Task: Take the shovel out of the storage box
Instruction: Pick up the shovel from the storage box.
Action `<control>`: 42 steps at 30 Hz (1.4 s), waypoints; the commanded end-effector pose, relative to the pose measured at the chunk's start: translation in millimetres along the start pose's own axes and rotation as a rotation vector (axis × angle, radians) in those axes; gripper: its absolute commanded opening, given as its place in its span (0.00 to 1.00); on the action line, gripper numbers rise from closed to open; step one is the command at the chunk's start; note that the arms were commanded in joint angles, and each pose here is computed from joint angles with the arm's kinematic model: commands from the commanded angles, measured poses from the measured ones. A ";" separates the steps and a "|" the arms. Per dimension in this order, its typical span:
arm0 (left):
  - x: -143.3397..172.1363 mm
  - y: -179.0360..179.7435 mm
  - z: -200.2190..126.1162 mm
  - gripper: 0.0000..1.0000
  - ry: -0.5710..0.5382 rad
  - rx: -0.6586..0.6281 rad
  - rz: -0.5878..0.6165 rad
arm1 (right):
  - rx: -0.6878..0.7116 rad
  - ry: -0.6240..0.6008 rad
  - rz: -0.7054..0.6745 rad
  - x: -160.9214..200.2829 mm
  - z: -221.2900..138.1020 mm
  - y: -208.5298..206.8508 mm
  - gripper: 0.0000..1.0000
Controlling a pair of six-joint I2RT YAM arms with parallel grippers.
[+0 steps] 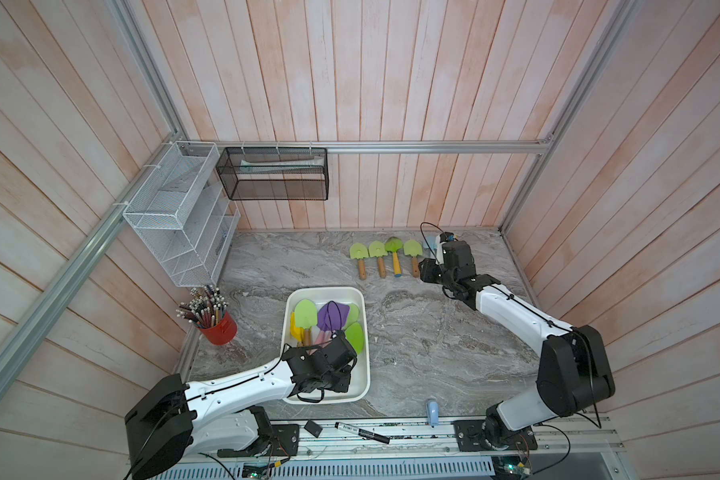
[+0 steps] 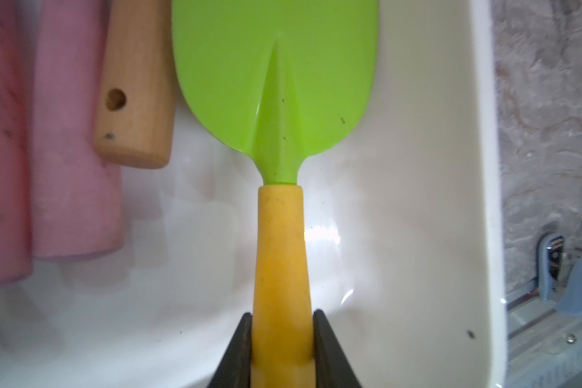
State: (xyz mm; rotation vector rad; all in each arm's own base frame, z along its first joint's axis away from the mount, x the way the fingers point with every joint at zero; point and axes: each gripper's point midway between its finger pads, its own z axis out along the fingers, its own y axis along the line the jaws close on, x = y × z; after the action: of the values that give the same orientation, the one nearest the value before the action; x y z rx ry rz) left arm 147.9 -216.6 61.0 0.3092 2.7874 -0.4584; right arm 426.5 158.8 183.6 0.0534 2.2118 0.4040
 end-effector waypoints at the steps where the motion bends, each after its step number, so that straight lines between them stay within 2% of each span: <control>1: -27.8 -4.9 -19.0 0.16 -0.074 0.056 -0.044 | -0.063 -0.015 0.040 -1.0 -12.5 11.7 0.47; 4: -44.1 -6.4 -31.7 0.15 -0.125 0.110 -0.075 | -0.149 -0.032 0.075 -1.5 -21.6 24.6 0.47; 12: -92.3 0.3 -63.7 0.15 -0.260 0.313 -0.190 | -0.418 0.017 0.138 9.8 -40.0 69.9 0.47; 20: -120.2 3.4 -84.9 0.16 -0.326 0.638 -0.293 | -0.727 0.074 0.197 28.8 -68.8 112.3 0.48; 26: -131.3 -1.6 -98.1 0.16 -0.362 0.859 -0.338 | -0.900 0.143 0.190 50.3 -87.2 153.4 0.50; 35: -134.5 -11.4 -118.4 0.16 -0.400 0.990 -0.322 | -1.044 0.264 0.184 89.4 -93.9 203.9 0.53; 42: -136.6 -14.8 -127.5 0.16 -0.420 1.030 -0.318 | -1.132 0.289 0.170 95.7 -103.2 228.2 0.53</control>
State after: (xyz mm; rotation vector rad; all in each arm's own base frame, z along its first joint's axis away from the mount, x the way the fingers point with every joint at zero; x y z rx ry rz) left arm 241.4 -208.0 203.8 -0.1153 2.0597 -1.7408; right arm 268.4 355.2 215.3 -0.3845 2.0412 1.7044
